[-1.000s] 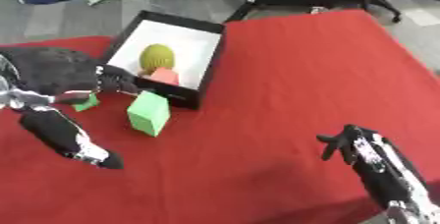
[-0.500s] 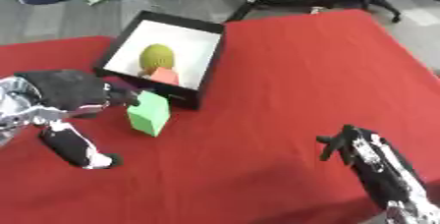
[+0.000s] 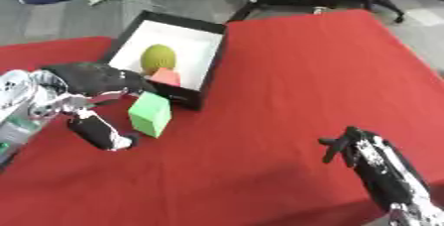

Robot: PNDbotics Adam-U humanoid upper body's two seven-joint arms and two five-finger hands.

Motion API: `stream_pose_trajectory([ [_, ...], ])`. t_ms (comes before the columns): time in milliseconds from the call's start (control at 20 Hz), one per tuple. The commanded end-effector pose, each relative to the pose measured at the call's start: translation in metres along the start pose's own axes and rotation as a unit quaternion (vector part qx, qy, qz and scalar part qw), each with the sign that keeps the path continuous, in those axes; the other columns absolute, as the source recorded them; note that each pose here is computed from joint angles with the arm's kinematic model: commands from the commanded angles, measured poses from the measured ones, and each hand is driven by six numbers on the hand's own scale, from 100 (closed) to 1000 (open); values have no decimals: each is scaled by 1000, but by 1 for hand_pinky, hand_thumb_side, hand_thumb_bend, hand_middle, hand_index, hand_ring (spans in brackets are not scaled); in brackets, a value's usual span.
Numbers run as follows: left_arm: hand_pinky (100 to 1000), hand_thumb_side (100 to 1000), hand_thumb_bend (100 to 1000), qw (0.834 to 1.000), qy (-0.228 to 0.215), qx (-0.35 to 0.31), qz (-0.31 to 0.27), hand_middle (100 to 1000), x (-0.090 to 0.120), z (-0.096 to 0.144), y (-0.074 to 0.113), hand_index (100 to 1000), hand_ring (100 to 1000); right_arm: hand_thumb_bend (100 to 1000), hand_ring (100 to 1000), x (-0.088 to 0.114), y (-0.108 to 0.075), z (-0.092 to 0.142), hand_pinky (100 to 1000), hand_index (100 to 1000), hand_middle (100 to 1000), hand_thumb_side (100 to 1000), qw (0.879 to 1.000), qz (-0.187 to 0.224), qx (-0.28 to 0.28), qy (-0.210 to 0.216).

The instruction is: Pick up objects on the table and place them in the box.

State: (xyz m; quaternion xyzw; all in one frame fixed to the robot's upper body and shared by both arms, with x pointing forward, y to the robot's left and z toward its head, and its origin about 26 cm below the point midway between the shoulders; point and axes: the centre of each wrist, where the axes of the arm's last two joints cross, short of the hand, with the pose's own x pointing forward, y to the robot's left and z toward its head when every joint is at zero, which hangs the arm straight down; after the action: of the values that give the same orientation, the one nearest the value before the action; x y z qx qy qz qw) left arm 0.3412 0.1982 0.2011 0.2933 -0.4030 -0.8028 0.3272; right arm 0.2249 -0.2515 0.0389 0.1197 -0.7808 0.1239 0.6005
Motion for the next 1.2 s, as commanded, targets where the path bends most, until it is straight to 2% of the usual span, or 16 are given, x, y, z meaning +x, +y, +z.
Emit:
stream_pose_trajectory([
  [50, 863, 516, 356, 1000, 12, 7, -13, 945, -5, -9, 5, 1000, 879, 100, 445, 5, -1, -2, 832, 470, 205, 687, 1000, 8, 6, -7],
  [100, 863, 511, 393, 1000, 15, 5, -16, 946, -6, -14, 4, 1000, 880, 100, 445, 5, -1, -2, 832, 470, 205, 686, 1000, 7, 6, -7],
  [300, 862, 468, 380, 999, 33, 7, -13, 944, -13, -31, -2, 1000, 879, 100, 446, 5, 0, -3, 832, 470, 205, 695, 1000, 5, 8, -9],
  [550, 863, 473, 373, 999, 40, 5, -8, 942, -21, -51, -12, 1000, 878, 100, 446, 6, 1, -5, 832, 470, 205, 702, 1000, 3, 10, -11],
  [950, 861, 433, 344, 999, 41, 18, -6, 935, -23, -64, -17, 1000, 870, 100, 446, 6, 2, -6, 832, 470, 205, 711, 1000, 2, 10, -13],
  [1200, 854, 455, 356, 999, 37, -16, -10, 900, -23, -72, -25, 1000, 838, 100, 446, 7, 2, -6, 833, 471, 205, 713, 1000, 2, 9, -14],
])
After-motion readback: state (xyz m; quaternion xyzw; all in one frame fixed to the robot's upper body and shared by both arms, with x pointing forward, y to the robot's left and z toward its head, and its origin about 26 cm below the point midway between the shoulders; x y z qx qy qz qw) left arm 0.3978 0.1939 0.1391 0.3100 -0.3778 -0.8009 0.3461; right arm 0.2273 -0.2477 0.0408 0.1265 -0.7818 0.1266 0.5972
